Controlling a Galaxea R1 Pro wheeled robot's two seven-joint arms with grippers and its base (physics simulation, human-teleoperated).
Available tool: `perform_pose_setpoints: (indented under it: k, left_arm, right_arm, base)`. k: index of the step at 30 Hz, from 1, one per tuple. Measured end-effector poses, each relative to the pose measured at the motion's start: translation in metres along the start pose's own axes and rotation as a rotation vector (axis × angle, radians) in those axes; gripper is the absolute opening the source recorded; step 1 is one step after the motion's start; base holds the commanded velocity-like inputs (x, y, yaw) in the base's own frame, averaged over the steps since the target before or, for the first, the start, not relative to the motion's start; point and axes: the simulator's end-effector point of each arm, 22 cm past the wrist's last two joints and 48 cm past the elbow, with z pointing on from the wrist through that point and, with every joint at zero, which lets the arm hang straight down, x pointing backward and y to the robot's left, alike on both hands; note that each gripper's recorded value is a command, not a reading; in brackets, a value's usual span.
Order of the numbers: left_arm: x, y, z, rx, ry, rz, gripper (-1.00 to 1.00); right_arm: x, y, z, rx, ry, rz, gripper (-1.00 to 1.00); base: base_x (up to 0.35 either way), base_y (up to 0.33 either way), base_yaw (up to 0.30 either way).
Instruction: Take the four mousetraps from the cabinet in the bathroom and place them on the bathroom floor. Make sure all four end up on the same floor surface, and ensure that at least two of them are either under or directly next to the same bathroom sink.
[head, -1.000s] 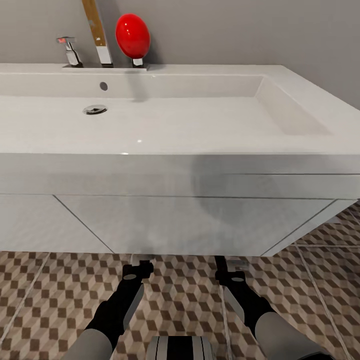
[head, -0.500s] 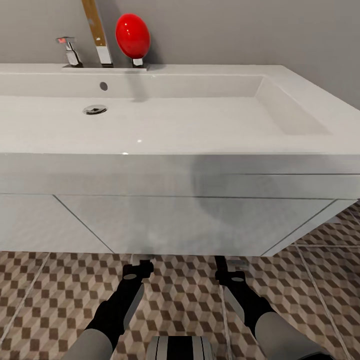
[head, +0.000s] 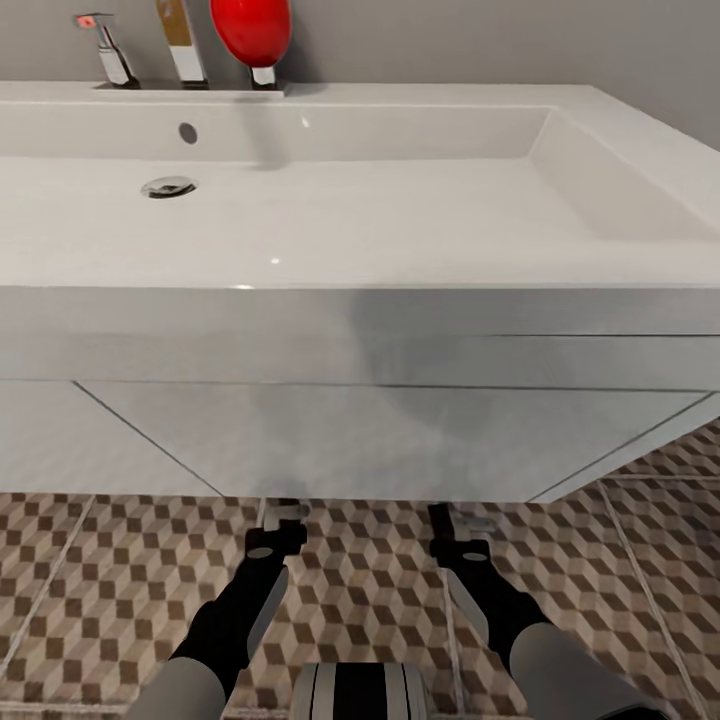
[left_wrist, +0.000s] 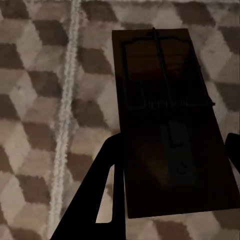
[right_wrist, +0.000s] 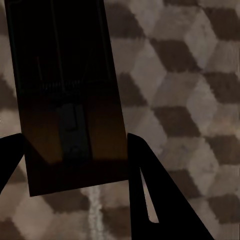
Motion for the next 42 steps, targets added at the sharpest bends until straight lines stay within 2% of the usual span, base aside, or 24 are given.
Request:
perform_pose_setpoints:
  k: [8, 20, 34, 42]
  left_arm:
    - [0.004, -0.001, 0.008, 0.000, 0.004, -0.006, -1.00]
    - [0.028, -0.001, 0.022, -0.002, 0.047, 0.006, -1.00]
    - [0.028, 0.001, 0.022, -0.006, 0.046, 0.008, -1.00]
    - [0.029, 0.011, 0.024, -0.019, 0.046, 0.016, -1.00]
  right_arm:
    - [0.008, 0.004, 0.009, -0.005, 0.015, 0.001, -1.00]
    - [0.033, 0.009, 0.023, -0.009, 0.057, -0.005, -1.00]
    - [0.031, 0.008, 0.023, -0.008, 0.048, -0.001, -1.00]
    - [0.029, 0.008, 0.023, -0.008, 0.042, 0.001, -1.00]
  base:
    - [0.000, 0.000, 0.000]
    - [0.000, 0.000, 0.000]
    - [0.000, 0.000, 0.000]
    - [0.000, 0.000, 0.000]
